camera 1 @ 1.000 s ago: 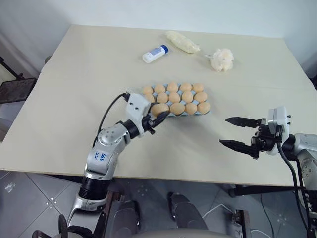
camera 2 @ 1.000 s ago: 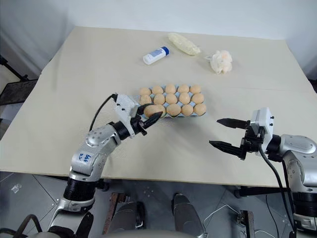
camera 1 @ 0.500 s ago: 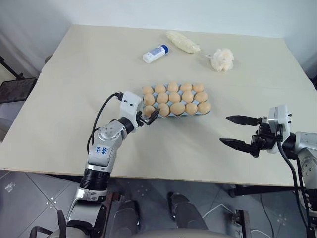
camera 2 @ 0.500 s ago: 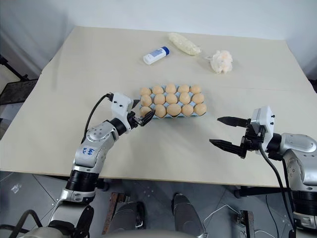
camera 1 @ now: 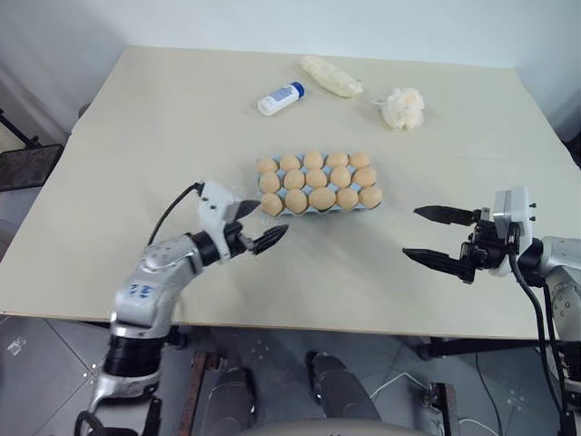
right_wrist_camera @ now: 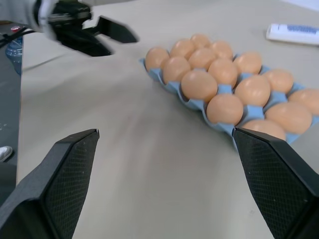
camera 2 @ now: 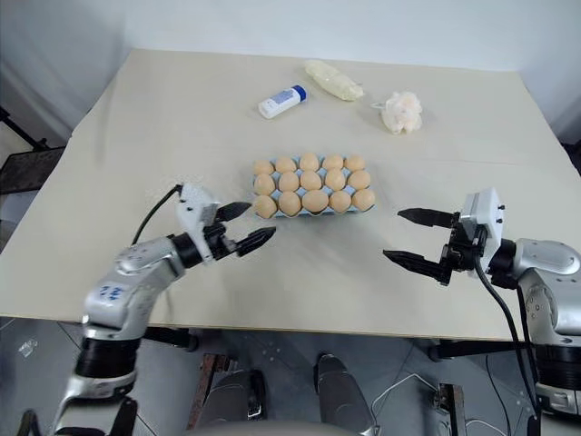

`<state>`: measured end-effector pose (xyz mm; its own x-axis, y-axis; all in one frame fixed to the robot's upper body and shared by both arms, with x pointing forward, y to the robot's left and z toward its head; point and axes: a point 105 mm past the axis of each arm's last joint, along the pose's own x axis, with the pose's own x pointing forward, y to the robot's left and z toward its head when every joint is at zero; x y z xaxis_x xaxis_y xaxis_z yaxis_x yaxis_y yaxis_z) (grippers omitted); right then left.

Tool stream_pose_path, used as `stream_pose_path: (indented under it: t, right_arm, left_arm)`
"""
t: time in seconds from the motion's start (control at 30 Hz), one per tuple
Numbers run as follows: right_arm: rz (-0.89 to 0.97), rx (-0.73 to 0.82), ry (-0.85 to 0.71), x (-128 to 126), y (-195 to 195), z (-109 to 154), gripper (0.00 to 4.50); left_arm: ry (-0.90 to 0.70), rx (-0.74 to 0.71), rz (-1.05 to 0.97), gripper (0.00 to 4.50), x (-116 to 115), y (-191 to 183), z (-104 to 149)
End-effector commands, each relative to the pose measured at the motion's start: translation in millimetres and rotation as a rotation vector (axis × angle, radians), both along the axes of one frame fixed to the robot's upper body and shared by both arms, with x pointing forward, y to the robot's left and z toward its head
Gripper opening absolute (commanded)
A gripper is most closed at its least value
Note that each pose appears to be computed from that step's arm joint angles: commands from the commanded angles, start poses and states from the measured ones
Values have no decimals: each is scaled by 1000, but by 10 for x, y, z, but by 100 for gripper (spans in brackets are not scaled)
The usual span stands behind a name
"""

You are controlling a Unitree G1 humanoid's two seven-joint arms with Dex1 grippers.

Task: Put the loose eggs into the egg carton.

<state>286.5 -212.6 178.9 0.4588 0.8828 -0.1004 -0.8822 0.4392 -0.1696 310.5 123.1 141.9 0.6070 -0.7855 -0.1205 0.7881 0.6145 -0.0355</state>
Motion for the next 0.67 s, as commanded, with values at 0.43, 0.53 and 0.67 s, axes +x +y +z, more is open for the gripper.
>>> stream_pose_path:
  t: [0.43,0.53,0.67]
  right_arm:
    - [126,-70,-56,238,171,67,450]
    - [110,-53,-65,262,150,80,450]
    - [106,3,-91,265,162,163,450]
  left_arm:
    - [-236,171,-221,446,113,506,281]
    - [-273,166,-199,446,214,553,349]
    - [-332,139,-197,446,257,545,459]
